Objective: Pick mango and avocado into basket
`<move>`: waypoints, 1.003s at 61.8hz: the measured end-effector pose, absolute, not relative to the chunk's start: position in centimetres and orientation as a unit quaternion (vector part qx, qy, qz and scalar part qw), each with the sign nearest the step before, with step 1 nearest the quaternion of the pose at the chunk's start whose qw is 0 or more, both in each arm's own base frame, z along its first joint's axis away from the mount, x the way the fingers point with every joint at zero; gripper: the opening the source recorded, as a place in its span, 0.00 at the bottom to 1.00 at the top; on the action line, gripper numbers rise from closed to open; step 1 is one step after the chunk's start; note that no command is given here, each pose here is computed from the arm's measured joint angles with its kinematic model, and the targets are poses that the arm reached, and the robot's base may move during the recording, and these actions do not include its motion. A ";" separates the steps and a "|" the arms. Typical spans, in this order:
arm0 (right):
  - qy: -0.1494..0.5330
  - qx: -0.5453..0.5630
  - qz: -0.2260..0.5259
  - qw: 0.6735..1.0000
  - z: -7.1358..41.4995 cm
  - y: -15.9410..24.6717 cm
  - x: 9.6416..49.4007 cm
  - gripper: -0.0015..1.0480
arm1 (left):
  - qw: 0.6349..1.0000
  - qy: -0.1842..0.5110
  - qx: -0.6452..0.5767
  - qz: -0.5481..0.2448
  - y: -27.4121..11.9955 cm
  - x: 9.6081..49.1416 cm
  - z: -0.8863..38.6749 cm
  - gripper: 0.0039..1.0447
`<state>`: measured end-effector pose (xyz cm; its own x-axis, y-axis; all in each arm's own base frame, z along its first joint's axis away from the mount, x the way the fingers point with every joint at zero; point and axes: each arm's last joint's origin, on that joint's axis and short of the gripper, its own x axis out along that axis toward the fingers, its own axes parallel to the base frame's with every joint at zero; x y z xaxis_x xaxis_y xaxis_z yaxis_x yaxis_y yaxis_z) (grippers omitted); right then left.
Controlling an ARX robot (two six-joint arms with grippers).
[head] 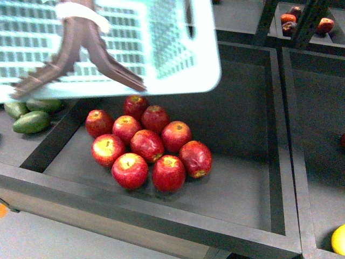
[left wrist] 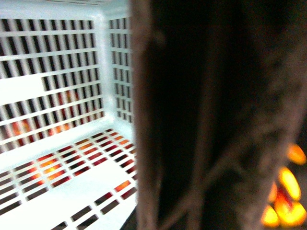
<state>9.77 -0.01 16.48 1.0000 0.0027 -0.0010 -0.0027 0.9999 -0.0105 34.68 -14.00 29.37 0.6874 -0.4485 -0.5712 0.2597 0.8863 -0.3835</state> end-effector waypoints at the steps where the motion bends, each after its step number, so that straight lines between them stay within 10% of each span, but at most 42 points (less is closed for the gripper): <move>1: 0.000 -0.005 0.001 1.000 16.5 0.0 9.8 0.93 | 0.902 0.351 -0.137 -0.208 -14.4 34.8 29.1 0.05; 16: 0.000 -0.005 0.001 1.000 16.5 0.0 9.8 0.93 | 0.830 0.426 -0.093 -0.348 -22.1 35.0 26.3 0.05; 62: 0.000 -0.005 0.001 1.000 16.5 0.0 9.8 0.93 | 0.871 0.365 -0.089 -0.316 -22.4 37.3 28.9 0.05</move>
